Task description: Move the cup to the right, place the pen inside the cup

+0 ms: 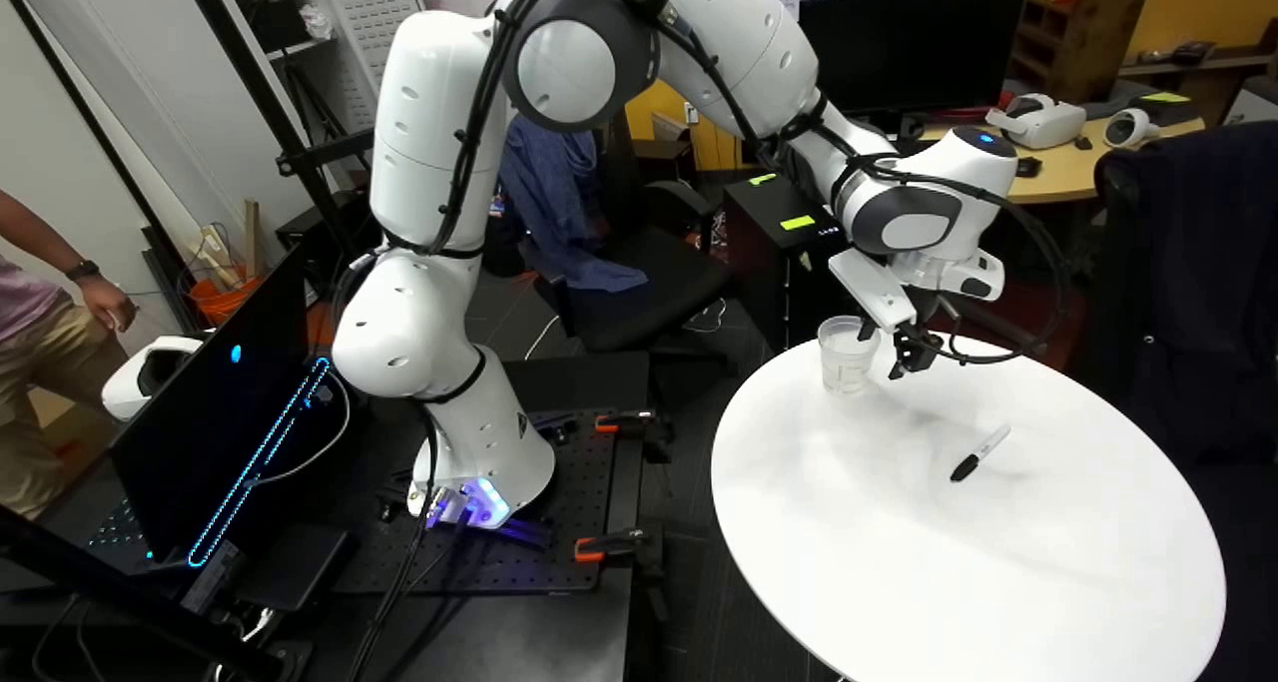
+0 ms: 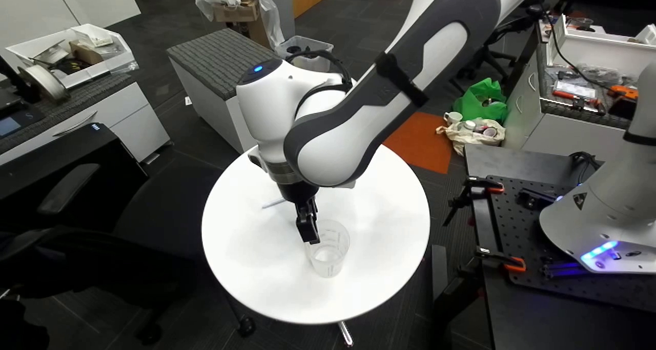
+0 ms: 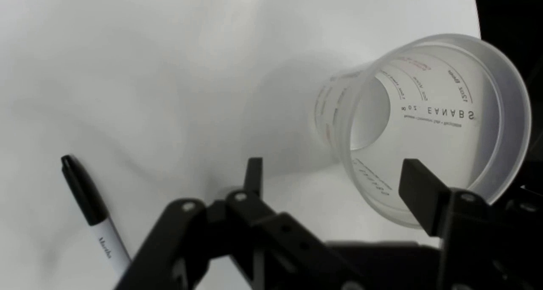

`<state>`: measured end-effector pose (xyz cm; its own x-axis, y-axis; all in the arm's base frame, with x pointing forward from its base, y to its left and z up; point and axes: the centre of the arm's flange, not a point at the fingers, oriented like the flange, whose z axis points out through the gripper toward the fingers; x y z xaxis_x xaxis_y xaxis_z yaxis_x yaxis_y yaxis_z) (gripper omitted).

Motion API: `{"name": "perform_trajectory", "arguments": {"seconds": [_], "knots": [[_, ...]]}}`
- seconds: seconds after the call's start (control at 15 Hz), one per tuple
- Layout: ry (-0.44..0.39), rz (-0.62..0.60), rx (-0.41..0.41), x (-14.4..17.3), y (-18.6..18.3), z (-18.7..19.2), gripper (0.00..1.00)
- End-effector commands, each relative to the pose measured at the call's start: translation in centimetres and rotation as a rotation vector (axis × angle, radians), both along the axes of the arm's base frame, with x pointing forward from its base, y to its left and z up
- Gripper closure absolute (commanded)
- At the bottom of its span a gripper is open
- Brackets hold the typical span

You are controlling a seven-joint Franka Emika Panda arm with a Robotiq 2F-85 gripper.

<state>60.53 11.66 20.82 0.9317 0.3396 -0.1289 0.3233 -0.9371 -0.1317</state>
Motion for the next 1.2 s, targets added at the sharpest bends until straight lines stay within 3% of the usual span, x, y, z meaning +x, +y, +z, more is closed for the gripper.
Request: {"name": "perform_trajectory", "arguments": {"seconds": [0.0,0.47,1.13], "knots": [[0.008,-0.009,-0.029,0.8,0.3,0.2,0.47],[-0.001,-0.001,-0.038,1.1,0.4,0.4,0.99],[-0.051,-0.022,-0.046,0.9,0.0,2.8,0.99]]}}
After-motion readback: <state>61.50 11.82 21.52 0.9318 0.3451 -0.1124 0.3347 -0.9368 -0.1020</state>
